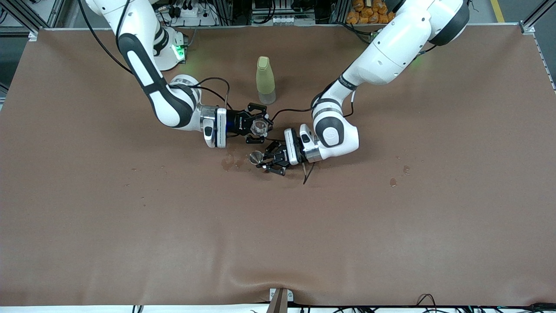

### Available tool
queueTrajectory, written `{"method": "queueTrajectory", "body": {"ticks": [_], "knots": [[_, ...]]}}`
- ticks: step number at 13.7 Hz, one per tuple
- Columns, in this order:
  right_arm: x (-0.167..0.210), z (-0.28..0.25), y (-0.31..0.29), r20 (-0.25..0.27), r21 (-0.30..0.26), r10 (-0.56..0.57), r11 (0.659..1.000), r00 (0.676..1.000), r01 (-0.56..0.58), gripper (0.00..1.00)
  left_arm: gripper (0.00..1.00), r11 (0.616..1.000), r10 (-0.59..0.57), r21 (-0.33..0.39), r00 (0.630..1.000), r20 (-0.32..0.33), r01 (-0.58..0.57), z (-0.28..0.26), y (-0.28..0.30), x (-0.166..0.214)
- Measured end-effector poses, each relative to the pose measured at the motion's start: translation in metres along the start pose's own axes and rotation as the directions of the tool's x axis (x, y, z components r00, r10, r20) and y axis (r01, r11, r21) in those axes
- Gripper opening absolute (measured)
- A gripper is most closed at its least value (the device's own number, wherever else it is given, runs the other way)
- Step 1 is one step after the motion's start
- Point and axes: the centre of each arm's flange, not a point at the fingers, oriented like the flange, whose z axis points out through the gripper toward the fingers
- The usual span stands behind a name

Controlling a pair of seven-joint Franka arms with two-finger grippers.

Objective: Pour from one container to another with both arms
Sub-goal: 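Tilt the beaker with the right gripper over the jigger's rim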

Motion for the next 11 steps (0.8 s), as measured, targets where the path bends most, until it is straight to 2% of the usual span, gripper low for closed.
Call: {"method": "queueTrajectory", "body": {"ticks": [5,11], "knots": [[-0.0009,-0.0001,0.0001,0.001,0.000,0.116,0.993,0.993,-0.116,0.15,0.21,1.000,-0.003,-0.002,1.000,0.003,0.003,-0.0003,0.0014,-0.0019],[-0.0016,-0.0004,0.0002,0.001,-0.001,0.240,0.971,0.971,-0.240,0.15,0.21,1.000,-0.011,-0.002,1.000,0.012,0.011,-0.0034,0.0023,-0.0077]]}}
